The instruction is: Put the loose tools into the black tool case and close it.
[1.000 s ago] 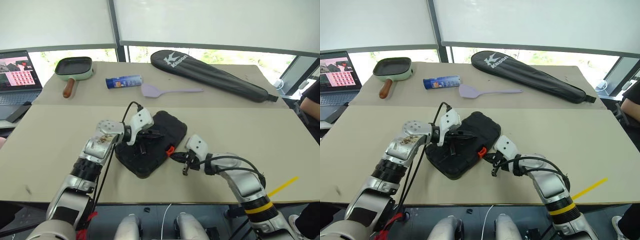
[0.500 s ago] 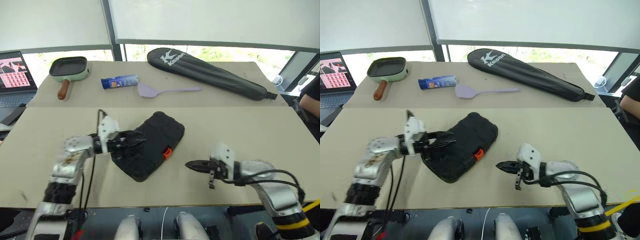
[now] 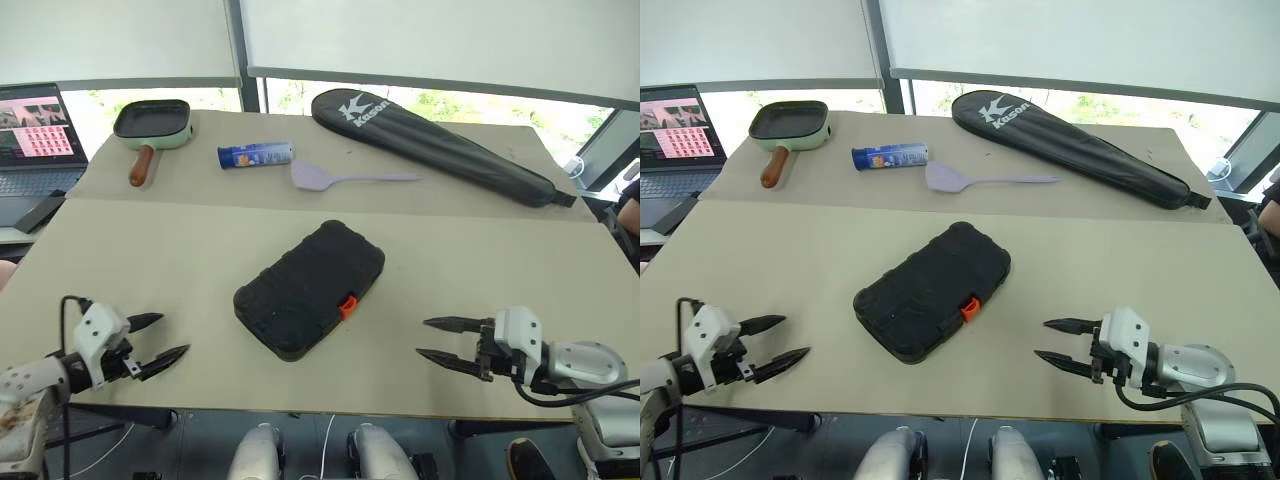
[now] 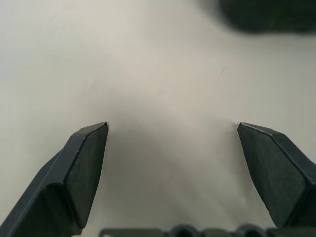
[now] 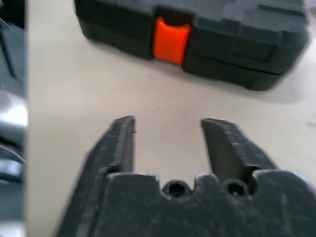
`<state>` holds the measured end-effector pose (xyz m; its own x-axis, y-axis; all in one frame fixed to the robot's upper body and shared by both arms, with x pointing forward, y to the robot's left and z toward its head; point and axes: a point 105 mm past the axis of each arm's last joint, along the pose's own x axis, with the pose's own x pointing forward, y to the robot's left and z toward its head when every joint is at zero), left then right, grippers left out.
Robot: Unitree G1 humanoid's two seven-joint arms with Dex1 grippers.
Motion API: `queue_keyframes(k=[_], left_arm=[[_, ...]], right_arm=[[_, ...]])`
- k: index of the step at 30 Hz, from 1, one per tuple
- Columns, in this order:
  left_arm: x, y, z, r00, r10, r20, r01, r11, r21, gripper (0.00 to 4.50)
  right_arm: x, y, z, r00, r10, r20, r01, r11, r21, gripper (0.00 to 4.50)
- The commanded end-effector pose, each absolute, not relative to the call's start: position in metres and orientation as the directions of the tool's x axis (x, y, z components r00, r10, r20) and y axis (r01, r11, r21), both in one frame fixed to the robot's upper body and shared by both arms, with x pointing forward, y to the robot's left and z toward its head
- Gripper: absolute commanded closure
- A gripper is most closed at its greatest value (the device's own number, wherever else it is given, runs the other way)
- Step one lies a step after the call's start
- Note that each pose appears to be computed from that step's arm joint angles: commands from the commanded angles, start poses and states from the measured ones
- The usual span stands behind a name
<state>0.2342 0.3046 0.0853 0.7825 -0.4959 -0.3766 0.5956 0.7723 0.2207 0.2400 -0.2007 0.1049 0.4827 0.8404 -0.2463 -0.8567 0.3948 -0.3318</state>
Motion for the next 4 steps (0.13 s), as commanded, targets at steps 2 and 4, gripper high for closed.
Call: queue_keyframes(k=[2,4], left_arm=[[0.2351,0.2969,0.1035,0.815,-0.494,-0.302,0.575,0.755,0.315,0.00],[0.2337,0.2953,0.1026,0.812,-0.494,-0.311,0.579,0.745,0.330,0.00]], right_arm=[[0.2426,-0.2090,0.1136,0.521,0.827,-0.211,-0.816,0.410,-0.409,0.01],[0.2423,-0.2094,0.1118,0.521,0.827,-0.211,-0.815,0.410,-0.409,0.01]])
